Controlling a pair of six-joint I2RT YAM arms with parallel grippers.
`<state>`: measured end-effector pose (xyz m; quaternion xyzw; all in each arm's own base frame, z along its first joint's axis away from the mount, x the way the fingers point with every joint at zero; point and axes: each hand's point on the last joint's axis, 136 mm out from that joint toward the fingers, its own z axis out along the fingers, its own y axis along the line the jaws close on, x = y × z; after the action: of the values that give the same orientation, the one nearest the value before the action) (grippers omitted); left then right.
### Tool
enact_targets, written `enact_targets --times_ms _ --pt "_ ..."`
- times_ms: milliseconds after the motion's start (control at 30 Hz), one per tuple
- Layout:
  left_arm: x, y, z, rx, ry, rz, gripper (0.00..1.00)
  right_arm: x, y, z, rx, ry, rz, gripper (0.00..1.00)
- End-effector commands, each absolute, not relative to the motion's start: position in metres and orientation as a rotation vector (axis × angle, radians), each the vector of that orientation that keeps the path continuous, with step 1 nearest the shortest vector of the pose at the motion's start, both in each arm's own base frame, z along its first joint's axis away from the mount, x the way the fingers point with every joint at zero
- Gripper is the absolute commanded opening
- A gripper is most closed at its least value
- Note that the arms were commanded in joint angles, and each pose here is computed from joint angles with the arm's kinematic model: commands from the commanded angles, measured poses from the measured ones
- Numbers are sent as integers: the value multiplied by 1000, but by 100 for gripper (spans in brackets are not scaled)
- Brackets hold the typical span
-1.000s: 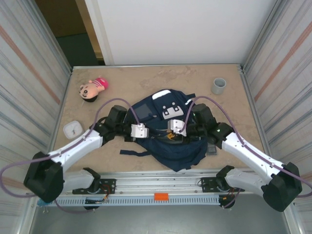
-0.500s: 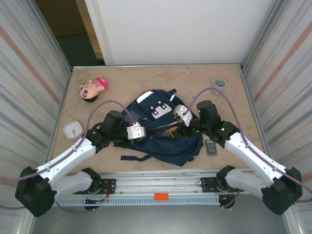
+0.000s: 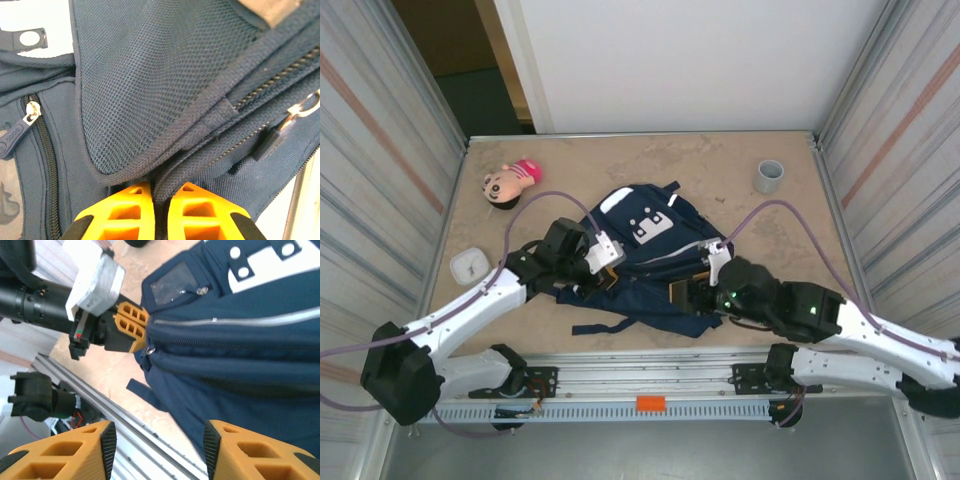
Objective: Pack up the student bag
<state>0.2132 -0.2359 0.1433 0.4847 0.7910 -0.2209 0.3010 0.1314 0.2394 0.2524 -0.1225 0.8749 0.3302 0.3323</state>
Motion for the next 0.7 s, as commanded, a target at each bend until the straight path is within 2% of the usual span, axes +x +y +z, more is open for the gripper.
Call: enact_targets --times_ms 0,233,467,667 --pt "220 -241 162 1134 2190 -655 0 145 241 246 -34 2296 734 51" --pt "212 -251 167 1123 2251 -772 0 161 287 228 12 2340 648 51" --pt "205 -260 179 1112 2226 -878 0 185 301 198 52 2399 606 51" --pt "200 -264 183 1102 2224 -941 0 199 309 204 48 2372 562 53"
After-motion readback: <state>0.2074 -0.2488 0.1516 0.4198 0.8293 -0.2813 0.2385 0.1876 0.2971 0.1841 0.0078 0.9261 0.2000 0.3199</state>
